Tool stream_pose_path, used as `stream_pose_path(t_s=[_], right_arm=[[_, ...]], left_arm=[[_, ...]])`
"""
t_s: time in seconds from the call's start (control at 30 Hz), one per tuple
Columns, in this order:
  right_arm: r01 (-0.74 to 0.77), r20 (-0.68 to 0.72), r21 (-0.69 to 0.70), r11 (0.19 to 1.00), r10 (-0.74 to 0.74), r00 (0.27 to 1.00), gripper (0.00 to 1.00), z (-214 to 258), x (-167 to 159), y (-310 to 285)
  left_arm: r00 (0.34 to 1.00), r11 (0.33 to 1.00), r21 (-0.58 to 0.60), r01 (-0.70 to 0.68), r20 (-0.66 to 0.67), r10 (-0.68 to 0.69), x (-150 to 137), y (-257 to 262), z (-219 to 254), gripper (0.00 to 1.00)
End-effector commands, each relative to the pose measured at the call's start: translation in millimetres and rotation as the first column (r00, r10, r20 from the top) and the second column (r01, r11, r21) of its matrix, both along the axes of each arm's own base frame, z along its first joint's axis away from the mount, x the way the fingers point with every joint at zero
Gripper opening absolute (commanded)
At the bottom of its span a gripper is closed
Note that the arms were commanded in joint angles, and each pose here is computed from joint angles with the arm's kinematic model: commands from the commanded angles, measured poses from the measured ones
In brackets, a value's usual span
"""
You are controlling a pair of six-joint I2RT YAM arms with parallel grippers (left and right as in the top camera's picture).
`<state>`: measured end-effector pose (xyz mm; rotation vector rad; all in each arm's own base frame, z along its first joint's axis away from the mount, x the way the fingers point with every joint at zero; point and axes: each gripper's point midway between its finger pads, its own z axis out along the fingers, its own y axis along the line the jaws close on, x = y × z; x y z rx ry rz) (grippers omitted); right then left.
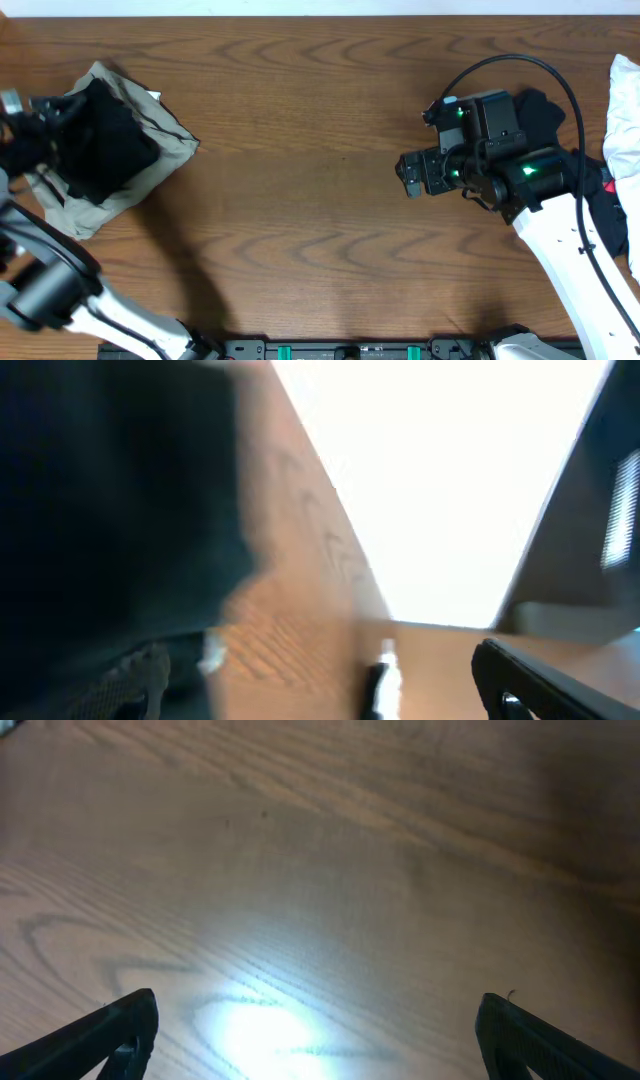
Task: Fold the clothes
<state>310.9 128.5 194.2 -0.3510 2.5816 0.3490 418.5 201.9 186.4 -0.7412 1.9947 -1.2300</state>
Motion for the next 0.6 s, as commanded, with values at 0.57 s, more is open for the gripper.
stream_pose_path(t_s=[0.57], right_arm=[[0.211,0.349,-0.077,0.974,-0.172,0.921,0.99,49,67,-37]], left_arm=[[0.956,0.679,0.71,0.186,0.027,-0.291,-2,-229,121,0.98]])
